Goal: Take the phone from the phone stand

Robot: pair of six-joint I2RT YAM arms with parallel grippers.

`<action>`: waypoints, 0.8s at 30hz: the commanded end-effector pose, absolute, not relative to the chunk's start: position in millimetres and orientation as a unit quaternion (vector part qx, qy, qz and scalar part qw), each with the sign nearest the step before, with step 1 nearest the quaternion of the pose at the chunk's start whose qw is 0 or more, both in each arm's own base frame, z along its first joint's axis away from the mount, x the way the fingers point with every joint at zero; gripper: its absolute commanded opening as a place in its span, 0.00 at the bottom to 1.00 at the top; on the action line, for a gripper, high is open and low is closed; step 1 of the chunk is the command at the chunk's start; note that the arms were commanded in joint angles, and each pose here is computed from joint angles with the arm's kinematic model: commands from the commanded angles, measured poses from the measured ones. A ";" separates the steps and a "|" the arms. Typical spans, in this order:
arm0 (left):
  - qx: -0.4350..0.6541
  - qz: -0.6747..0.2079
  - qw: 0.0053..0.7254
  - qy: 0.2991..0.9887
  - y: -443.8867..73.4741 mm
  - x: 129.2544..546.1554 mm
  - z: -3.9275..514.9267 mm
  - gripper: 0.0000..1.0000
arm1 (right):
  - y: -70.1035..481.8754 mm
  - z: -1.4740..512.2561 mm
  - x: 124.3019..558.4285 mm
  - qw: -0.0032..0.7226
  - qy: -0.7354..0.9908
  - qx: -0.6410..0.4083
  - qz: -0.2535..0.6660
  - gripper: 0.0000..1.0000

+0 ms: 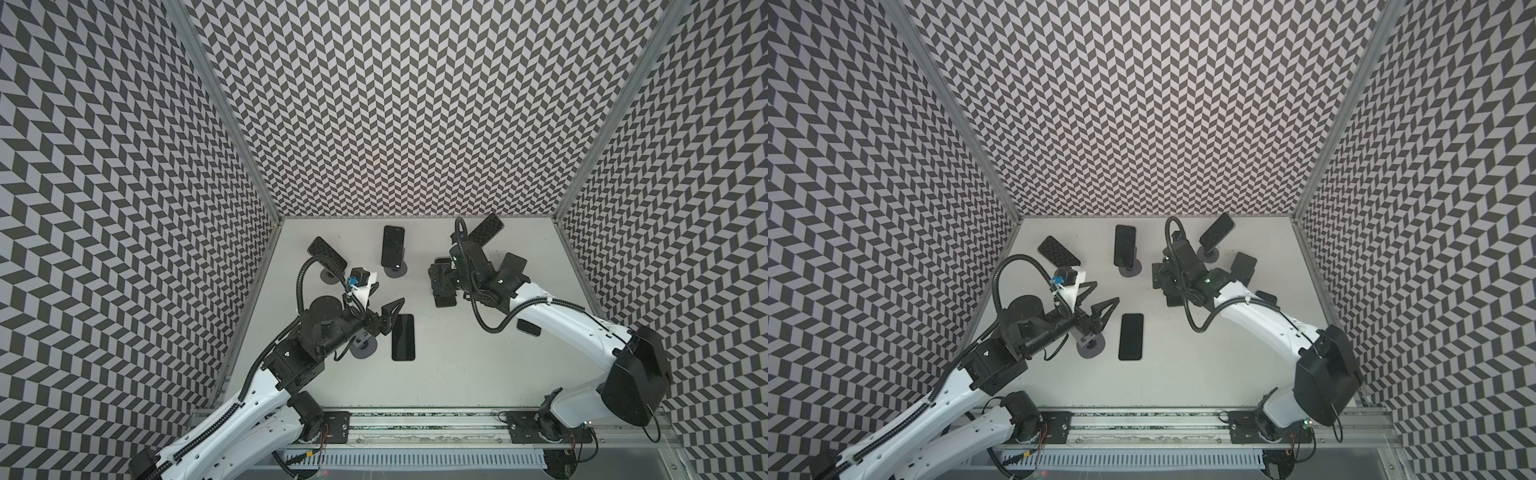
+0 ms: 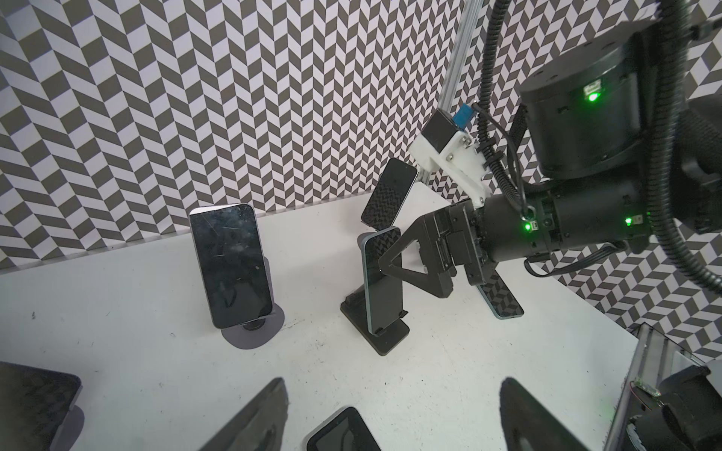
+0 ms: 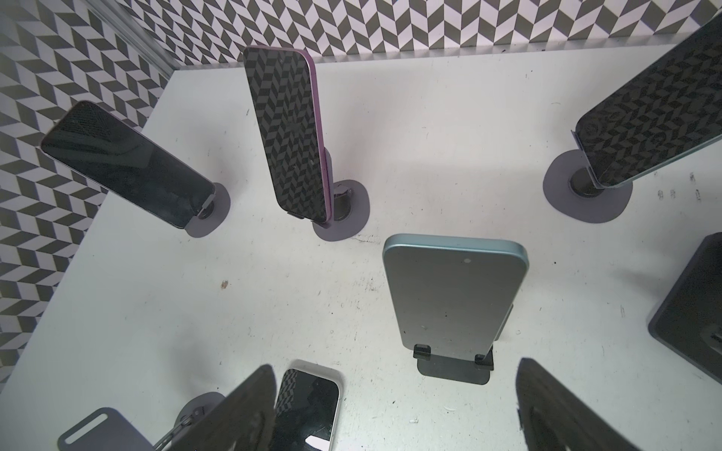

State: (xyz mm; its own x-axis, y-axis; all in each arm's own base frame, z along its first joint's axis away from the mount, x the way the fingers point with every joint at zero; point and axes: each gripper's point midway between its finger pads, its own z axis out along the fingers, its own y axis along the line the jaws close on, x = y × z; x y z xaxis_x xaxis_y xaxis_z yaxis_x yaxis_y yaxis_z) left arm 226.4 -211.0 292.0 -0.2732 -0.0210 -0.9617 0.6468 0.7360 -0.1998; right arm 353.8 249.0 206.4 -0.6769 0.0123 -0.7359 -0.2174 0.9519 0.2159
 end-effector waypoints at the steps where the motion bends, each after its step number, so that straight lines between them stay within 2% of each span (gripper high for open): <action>1: 0.204 -0.306 0.573 0.732 -212.4 228.6 299.5 0.85 | 250.8 226.0 355.8 0.430 0.888 -0.058 0.154 0.93; 24: 0.206 -0.309 0.567 0.735 -220.3 237.5 292.3 0.85 | 242.5 227.7 353.5 0.444 0.882 -0.058 0.146 0.93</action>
State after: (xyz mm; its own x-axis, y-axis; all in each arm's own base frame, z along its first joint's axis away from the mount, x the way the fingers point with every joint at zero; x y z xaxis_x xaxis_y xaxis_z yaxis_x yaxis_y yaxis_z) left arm 235.5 -219.4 288.8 -0.2782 -0.0229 -0.9602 0.6518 0.7298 -0.2063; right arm 350.7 241.2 209.3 -0.6519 0.0024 -0.7583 -0.2215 0.9558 0.1935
